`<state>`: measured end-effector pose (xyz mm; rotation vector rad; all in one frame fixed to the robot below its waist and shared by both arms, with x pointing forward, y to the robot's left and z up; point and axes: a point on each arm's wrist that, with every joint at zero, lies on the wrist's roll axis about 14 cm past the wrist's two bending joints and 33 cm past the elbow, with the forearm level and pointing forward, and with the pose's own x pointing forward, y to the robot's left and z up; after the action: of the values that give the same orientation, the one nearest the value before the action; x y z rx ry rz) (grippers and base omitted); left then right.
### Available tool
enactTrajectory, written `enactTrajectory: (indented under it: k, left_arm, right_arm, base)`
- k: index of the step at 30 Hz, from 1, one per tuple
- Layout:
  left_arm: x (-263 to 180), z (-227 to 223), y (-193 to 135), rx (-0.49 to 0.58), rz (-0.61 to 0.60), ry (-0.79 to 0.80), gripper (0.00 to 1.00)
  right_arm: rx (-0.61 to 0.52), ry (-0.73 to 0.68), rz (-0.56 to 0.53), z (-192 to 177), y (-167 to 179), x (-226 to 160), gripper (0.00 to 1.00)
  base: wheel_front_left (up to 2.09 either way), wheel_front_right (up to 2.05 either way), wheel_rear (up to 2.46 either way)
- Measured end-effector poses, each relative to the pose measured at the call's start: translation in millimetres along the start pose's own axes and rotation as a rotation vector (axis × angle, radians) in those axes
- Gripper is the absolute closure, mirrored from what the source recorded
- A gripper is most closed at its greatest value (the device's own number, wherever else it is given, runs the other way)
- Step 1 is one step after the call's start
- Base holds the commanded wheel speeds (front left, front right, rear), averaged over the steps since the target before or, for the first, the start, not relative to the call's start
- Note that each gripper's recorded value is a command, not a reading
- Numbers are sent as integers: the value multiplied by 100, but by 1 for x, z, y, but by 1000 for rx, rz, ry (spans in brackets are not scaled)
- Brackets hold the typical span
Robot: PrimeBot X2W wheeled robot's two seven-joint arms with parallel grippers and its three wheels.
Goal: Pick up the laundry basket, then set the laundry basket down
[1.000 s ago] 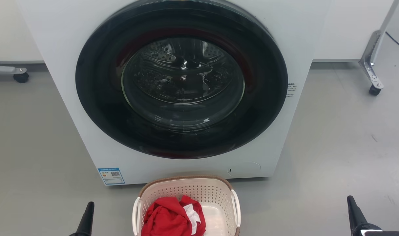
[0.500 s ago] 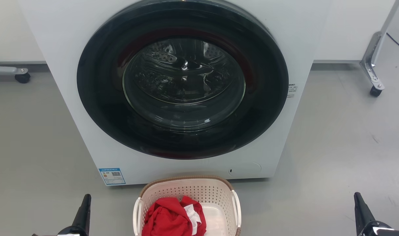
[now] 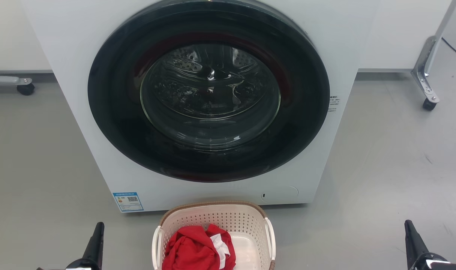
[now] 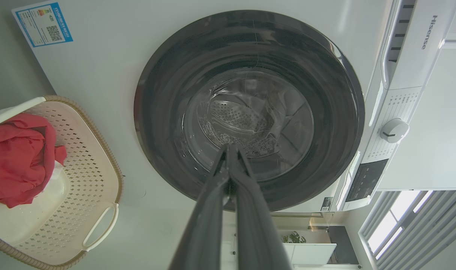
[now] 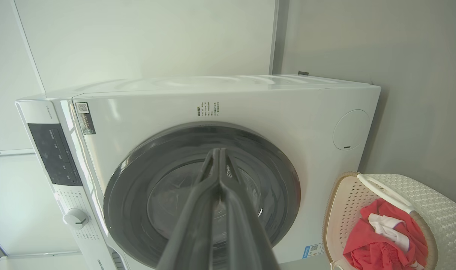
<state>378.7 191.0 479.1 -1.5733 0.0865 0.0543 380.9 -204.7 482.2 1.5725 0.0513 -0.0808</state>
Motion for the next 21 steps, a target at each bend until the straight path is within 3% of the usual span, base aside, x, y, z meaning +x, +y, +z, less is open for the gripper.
enactTrajectory:
  k: [21]
  left_arm:
    - [0, 0, 0, 0, 1, 0, 100]
  right_arm:
    - [0, 0, 0, 0, 0, 0, 100]
  base:
    - [0, 0, 0]
